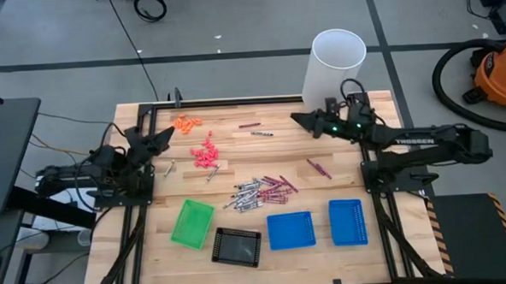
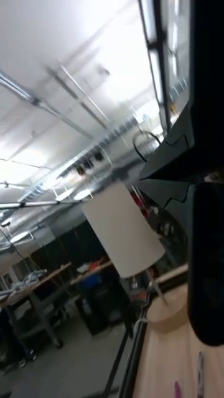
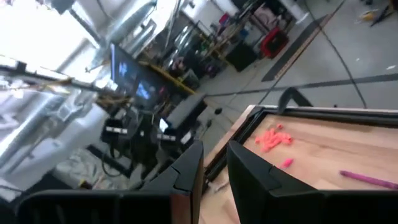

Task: Sort crayons
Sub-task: Put the black crayons into the left blue basket

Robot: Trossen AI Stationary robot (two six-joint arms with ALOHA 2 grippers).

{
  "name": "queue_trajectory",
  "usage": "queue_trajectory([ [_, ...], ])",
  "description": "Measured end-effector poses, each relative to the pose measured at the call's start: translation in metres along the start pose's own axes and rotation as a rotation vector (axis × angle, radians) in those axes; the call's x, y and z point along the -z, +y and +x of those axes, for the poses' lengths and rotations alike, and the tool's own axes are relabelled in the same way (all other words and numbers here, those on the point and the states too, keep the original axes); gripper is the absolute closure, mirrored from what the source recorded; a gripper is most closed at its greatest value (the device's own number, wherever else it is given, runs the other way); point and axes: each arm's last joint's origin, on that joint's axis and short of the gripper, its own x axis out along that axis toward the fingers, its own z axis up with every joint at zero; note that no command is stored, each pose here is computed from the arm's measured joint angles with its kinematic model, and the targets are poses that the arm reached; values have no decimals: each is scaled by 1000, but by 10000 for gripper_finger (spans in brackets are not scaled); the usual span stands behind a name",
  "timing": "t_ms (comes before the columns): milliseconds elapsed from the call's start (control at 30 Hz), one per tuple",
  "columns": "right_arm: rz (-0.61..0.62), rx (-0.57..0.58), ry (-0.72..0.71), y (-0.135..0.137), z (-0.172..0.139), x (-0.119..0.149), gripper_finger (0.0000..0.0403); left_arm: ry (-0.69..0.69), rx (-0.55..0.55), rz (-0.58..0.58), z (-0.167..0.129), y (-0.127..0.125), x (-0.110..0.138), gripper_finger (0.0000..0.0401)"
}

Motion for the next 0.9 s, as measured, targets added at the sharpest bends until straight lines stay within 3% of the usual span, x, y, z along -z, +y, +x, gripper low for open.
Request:
queue_trajectory([
  [300,-155,-100,96,15,36,-17,322,108,-89,135,31,-27,2,387],
  [567,-261,8,236,25,60,-29,322,286,-239,298,50,-42,5,387],
  [800,-308,138,460,21,74,-25,322,377,-412,405,62,-42,5,387],
  [900,-315,130,550,18,79,-21,322,417,-430,411,67,-41,7,372],
])
